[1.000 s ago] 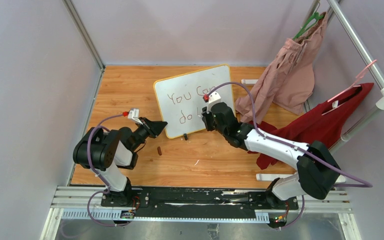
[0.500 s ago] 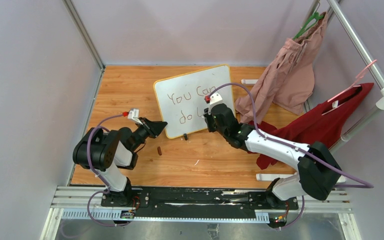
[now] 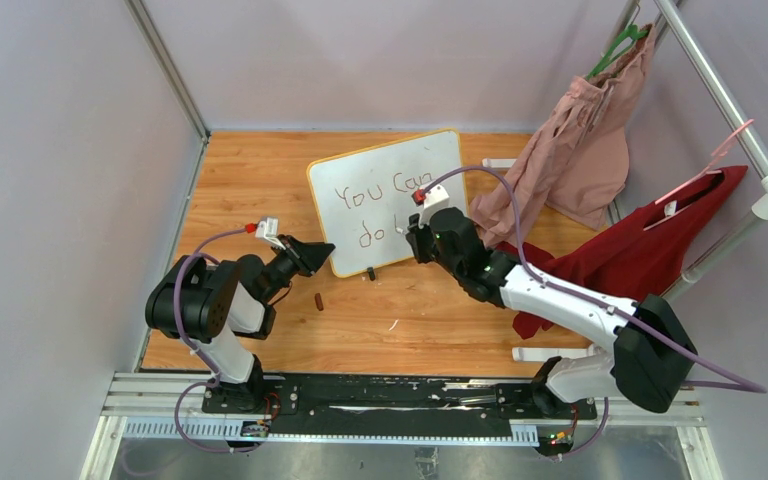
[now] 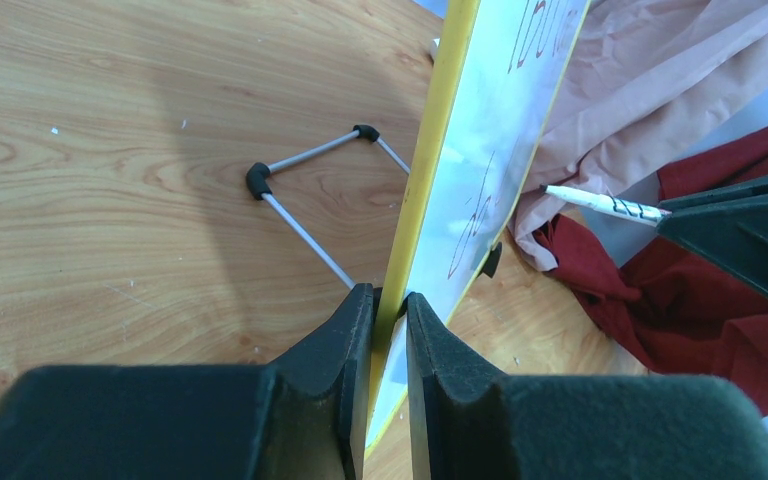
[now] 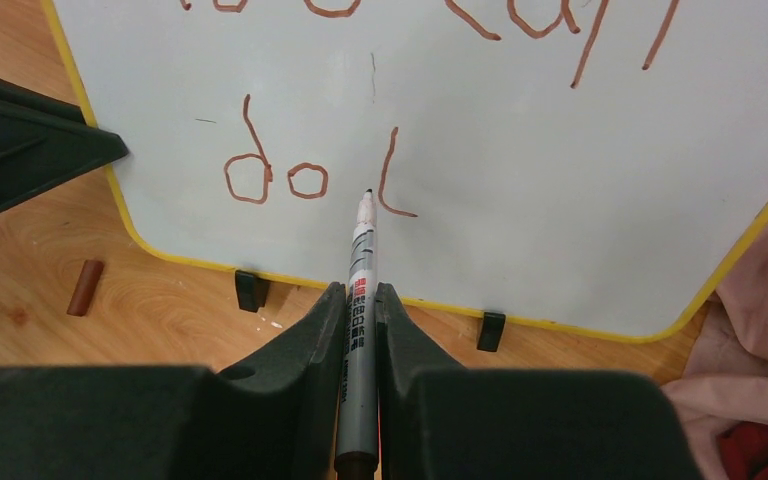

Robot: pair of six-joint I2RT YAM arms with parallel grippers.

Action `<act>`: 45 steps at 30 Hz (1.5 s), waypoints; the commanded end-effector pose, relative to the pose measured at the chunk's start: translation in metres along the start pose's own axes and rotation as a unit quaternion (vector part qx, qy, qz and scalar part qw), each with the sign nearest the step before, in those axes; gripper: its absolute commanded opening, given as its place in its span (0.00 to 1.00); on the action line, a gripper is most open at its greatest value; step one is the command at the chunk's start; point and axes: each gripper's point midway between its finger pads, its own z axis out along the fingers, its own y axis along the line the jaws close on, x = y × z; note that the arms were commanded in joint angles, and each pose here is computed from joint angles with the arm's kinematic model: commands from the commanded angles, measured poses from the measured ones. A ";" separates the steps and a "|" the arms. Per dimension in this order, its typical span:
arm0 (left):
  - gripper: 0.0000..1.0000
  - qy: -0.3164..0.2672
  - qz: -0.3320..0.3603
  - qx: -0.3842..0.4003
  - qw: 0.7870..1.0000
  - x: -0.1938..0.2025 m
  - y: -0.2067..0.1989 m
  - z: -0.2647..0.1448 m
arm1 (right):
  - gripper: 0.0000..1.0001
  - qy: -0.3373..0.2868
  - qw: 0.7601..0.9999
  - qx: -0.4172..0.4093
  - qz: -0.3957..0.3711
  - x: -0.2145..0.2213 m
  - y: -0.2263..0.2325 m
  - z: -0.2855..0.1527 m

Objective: Write a sentence on the whiteboard

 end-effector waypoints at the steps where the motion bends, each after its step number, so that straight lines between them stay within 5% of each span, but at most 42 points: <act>1: 0.00 -0.017 0.023 0.019 0.999 -0.009 -0.010 0.000 | 0.00 -0.015 0.999 -0.031 0.001 -0.011 0.017 0.000; 45: 0.00 -0.019 0.024 0.019 0.999 -0.010 -0.010 0.000 | 0.00 -0.012 0.998 0.056 0.020 -0.004 -0.015 0.020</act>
